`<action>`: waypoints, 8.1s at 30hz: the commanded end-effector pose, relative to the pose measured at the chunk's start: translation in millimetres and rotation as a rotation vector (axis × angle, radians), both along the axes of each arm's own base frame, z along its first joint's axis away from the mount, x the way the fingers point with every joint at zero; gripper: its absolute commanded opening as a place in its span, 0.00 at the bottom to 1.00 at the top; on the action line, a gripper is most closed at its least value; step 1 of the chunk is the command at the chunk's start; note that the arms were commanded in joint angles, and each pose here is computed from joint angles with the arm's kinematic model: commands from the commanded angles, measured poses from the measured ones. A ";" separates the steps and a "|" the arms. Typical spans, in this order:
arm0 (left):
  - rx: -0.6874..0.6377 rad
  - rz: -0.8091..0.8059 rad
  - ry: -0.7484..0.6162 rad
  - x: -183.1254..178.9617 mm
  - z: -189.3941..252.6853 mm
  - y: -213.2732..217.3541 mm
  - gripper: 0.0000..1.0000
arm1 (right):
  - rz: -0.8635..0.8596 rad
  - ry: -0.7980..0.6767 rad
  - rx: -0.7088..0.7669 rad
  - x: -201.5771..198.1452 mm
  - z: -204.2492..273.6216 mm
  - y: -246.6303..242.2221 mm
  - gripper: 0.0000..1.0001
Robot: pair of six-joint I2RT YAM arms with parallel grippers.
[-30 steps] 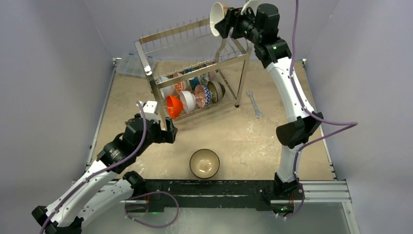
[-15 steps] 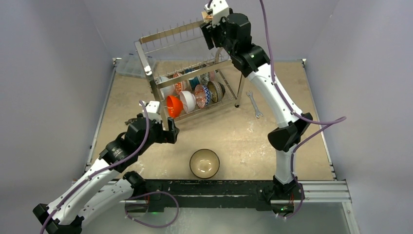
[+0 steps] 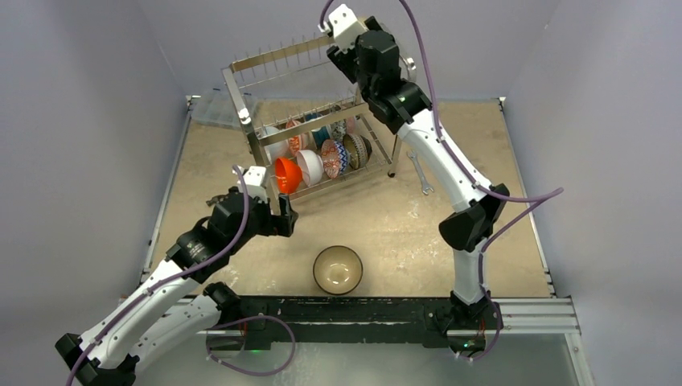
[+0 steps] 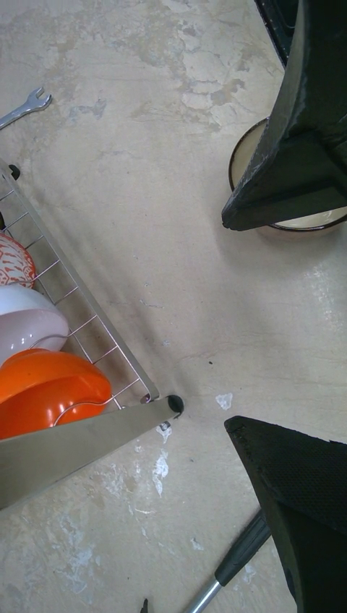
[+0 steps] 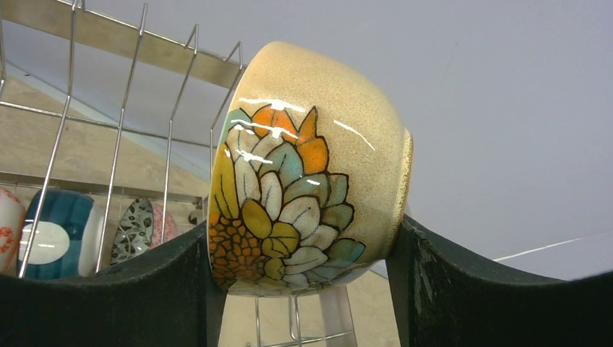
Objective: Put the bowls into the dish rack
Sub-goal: Turn the bowl upside down on the dish rack, then pick up the bowl from the center of the board, then place the bowl in the dish rack.
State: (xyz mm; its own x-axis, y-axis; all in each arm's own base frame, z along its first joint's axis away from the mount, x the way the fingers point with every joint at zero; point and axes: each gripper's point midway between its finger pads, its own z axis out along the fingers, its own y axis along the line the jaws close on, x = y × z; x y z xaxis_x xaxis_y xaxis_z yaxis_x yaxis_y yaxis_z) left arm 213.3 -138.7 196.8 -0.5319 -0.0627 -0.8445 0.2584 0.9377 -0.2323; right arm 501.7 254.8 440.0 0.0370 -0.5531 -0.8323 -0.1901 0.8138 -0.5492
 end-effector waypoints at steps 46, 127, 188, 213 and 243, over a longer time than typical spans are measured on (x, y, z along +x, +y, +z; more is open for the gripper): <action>-0.028 -0.058 -0.024 2.6 5.3 -12.8 0.99 | 0.264 -0.073 0.266 -58.2 68.3 27.7 0.99; -0.173 -0.249 -0.331 90.6 288.7 -120.0 0.00 | 0.857 0.216 1.047 -239.9 137.1 -6.8 0.99; 1.217 0.598 -0.654 170.8 324.3 52.4 0.00 | 0.821 0.401 0.880 -162.9 59.6 42.5 0.38; 1.514 0.210 -0.716 153.9 262.9 -54.7 0.15 | 0.791 0.379 0.859 -171.4 58.3 31.0 0.41; 0.439 0.054 -0.696 105.3 319.7 -100.8 0.87 | 0.793 0.317 0.759 -141.3 56.1 38.7 0.50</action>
